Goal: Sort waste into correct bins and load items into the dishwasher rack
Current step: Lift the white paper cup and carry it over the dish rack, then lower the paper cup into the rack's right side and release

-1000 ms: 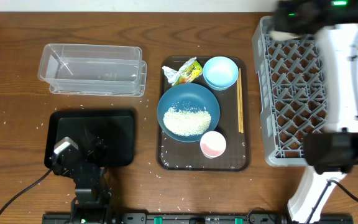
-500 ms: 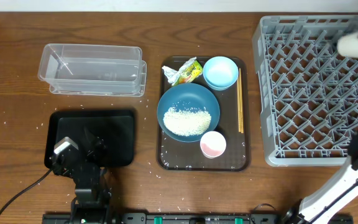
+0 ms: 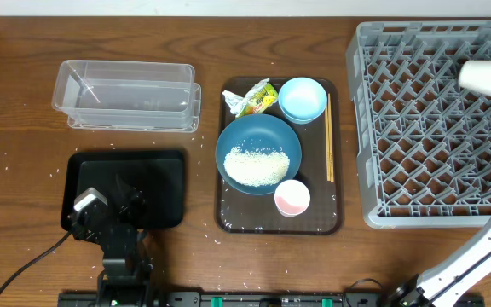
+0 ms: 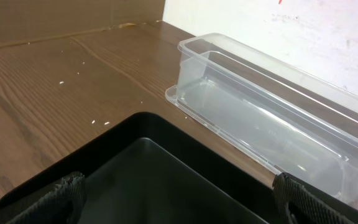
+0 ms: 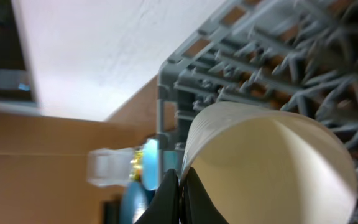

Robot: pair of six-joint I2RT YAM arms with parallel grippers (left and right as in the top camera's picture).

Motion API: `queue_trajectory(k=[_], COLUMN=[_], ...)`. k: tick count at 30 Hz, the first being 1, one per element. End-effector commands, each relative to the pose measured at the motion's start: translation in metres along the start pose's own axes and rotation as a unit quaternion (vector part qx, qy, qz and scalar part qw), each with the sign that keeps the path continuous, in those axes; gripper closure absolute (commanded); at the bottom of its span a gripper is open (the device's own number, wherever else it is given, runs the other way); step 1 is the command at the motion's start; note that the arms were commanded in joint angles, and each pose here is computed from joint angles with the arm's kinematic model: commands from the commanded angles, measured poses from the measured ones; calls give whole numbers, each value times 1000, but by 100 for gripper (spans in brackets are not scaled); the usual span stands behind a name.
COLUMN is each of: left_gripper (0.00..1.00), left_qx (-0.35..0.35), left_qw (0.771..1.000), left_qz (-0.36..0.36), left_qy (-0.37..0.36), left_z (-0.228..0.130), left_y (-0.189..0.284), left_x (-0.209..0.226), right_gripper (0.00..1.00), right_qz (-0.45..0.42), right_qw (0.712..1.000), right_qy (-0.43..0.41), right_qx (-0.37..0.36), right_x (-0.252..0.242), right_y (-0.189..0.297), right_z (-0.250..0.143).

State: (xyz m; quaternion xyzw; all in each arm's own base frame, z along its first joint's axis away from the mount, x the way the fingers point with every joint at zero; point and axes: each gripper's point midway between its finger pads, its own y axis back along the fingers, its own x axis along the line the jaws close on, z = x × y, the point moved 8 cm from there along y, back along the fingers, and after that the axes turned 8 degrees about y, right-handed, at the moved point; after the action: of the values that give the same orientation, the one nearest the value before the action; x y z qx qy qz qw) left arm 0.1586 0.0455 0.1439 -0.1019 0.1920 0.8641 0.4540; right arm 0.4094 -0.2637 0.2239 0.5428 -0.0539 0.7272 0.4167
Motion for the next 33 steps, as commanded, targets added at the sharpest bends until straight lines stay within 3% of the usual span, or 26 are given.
queue_trajectory(k=[1,10,23,33], left_gripper=[2,2,2,2], left_qx=[13,13,13,13], left_qw=[1000,1000,1000,1000], left_qz=[19,19,18,19], left_qy=[-14,-14,-13,-14], left_z=[-10,-10,-10,-10], left_y=[-1,-1,-1,-1], left_x=[7,7,7,7], right_gripper=[99,99,98,86], right_qz=[70,25,-99,-145], right_qw=[996,992,985,979], right_qy=[-46,-119,-109,-122], right_qx=[-3,31,85,75], right_x=[-13,-33,-60,-59], right_y=[-10,2,19,44], right_z=[-8,-29,-43,-43])
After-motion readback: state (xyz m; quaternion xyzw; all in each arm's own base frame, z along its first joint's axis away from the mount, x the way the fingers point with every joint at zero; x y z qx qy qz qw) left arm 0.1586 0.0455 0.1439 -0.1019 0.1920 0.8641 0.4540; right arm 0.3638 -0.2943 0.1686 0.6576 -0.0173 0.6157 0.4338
